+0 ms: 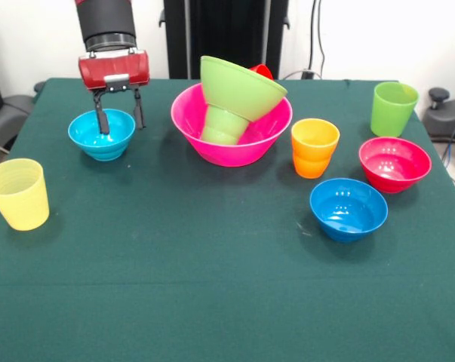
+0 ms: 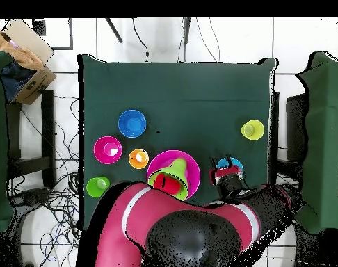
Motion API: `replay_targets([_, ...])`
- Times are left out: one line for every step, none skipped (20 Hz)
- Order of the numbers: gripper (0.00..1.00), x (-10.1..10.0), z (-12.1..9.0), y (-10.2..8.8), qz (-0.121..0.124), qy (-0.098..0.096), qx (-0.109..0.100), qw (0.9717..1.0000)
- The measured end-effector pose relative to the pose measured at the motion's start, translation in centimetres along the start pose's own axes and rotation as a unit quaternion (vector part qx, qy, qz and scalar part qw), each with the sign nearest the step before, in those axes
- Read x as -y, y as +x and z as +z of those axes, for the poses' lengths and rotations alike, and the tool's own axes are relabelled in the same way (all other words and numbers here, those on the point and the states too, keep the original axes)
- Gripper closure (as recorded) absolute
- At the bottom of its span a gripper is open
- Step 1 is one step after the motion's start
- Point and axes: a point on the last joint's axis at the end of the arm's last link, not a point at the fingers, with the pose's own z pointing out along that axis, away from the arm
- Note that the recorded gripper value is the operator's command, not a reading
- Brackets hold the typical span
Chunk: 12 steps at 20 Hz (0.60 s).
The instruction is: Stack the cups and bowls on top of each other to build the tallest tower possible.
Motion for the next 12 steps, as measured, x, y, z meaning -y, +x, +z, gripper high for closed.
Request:
replay_targets([0.00, 0.0, 0.0, 0.0, -0.001, -0.001, -0.001, 1.0000])
replay_targets([0.00, 0.0, -0.2, 0.1, -0.005, -0.005, -0.005, 1.0000])
replay_targets([0.00, 0.0, -0.8, 0.3, -0.015, -0.012, -0.016, 0.9997])
replay_targets([0.00, 0.0, -1.3, 0.4, -0.025, -0.020, -0.027, 0.9991])
replay_targets([0.00, 0.0, -1.6, 0.5, -0.031, -0.023, -0.033, 0.9987])
replay_targets([0.00, 0.1, -2.0, 0.6, -0.037, -0.028, -0.041, 0.9981])
replay_targets([0.00, 0.1, -2.6, 0.8, -0.045, -0.034, -0.051, 0.9971])
replay_targets([0.00, 0.2, -2.8, 0.9, -0.048, -0.036, -0.055, 0.9967])
replay_targets([0.00, 0.4, -3.3, 1.1, -0.054, -0.040, -0.064, 0.9957])
replay_targets([0.00, 0.5, -3.6, 1.2, -0.057, -0.042, -0.068, 0.9951])
replay_targets([0.00, 0.5, -3.7, 1.3, -0.059, -0.043, -0.070, 0.9949])
replay_targets([0.00, 0.6, -3.9, 1.3, -0.061, -0.044, -0.073, 0.9945])
